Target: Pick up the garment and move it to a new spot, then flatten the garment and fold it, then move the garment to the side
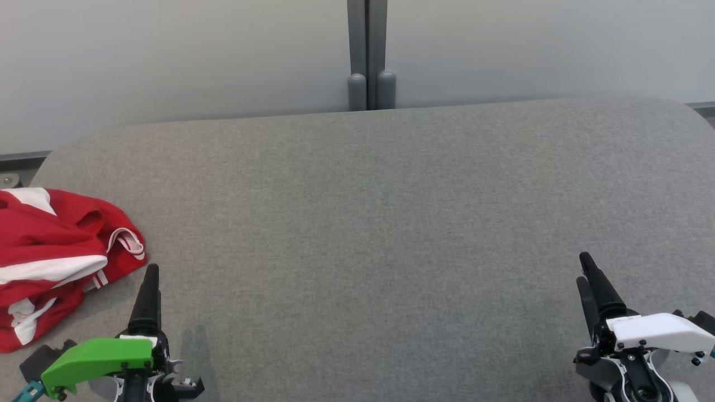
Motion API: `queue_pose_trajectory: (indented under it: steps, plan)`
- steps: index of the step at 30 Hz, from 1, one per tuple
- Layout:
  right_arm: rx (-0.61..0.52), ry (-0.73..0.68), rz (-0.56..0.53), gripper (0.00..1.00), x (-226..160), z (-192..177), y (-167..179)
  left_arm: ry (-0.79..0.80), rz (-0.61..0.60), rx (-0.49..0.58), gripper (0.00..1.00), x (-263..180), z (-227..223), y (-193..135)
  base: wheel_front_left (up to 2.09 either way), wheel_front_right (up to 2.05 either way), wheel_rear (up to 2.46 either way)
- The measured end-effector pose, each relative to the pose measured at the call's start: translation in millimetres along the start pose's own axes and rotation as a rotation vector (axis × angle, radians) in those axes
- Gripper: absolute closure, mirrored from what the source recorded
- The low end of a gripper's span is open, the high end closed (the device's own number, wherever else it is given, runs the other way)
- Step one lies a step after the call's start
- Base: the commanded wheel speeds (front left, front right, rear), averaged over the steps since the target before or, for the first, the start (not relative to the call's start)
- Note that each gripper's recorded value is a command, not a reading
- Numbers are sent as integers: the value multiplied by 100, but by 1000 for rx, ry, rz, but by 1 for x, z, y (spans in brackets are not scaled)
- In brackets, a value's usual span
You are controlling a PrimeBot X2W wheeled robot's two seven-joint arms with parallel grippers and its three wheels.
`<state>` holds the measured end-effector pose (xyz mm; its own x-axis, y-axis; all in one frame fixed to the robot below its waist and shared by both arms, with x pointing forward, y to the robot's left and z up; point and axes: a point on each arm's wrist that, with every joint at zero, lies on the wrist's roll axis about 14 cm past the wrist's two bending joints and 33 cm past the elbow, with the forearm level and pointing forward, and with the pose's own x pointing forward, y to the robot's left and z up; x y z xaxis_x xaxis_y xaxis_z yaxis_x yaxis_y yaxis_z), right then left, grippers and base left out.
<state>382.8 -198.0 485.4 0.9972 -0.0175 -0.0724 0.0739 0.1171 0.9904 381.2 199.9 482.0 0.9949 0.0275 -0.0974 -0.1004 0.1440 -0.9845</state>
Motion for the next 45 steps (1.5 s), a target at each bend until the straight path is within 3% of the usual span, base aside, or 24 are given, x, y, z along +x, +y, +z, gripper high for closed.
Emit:
queue_pose_trajectory:
  steps: [18,33,45]
  plan:
    - [-399,-8,35,0,6,-5,13,27,13,446,0,0,-8,5,0,0,0]
    - [-635,-21,77,0,13,-10,25,40,19,726,0,0,-11,10,0,0,0]
    - [-807,-34,99,0,14,-11,29,47,23,889,0,-1,-16,13,0,0,0]
